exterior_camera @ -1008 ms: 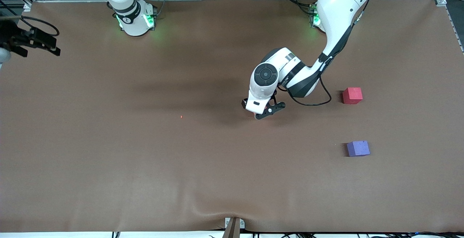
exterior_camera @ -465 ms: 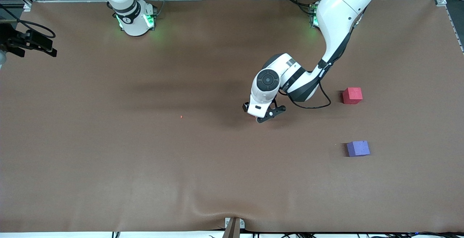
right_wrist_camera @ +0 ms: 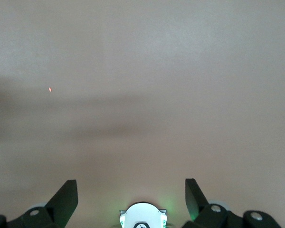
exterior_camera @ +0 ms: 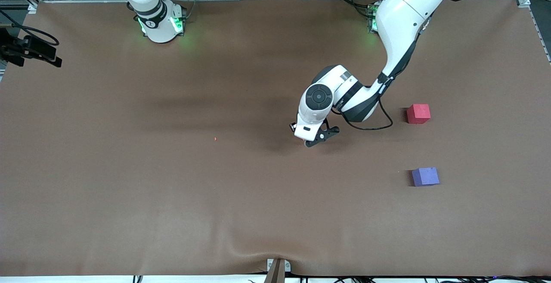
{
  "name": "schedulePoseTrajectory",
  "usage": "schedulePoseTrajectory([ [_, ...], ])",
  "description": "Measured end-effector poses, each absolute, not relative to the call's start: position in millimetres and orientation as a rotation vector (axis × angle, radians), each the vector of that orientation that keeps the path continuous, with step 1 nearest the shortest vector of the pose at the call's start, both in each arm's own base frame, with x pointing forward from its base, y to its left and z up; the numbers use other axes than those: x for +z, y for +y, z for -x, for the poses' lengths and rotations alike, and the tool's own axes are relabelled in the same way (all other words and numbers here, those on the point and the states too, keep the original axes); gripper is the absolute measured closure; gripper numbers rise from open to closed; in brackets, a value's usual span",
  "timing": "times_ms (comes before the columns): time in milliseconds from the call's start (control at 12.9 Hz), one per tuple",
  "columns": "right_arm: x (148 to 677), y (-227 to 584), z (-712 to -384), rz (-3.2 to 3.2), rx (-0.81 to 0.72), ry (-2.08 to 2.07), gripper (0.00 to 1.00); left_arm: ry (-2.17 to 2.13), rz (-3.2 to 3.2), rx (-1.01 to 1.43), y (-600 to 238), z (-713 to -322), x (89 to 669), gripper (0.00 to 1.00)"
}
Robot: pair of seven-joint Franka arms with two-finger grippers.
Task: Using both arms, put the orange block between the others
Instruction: 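Carry the orange cube with the left gripper toward the pink cube, then lower the orange cube between the pink and purple cubes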
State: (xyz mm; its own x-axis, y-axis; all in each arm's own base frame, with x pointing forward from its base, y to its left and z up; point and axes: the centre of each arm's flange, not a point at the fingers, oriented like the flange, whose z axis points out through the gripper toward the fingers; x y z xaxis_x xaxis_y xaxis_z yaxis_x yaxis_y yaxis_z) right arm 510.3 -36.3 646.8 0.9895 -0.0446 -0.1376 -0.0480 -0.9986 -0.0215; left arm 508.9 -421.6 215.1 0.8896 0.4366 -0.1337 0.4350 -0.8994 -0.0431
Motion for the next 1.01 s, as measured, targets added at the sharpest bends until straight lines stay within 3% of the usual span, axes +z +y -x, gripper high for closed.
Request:
schedulePoseTrajectory([
  [310,643.9,-33.9,-511.1,3.108,0.223,0.065,0.00,-0.691,3.050,0.164,-399.4,-532.3,223.3,0.49],
  [698,625.9,-22.8,-520.7,3.104,0.274,0.030,0.00,-0.446,3.056,0.141,-245.8,-613.5,286.0,0.49],
  [1008,623.5,-10.6,-523.4,3.106,0.273,-0.006,0.00,-0.306,3.050,0.208,-154.7,-621.9,283.8,0.49],
])
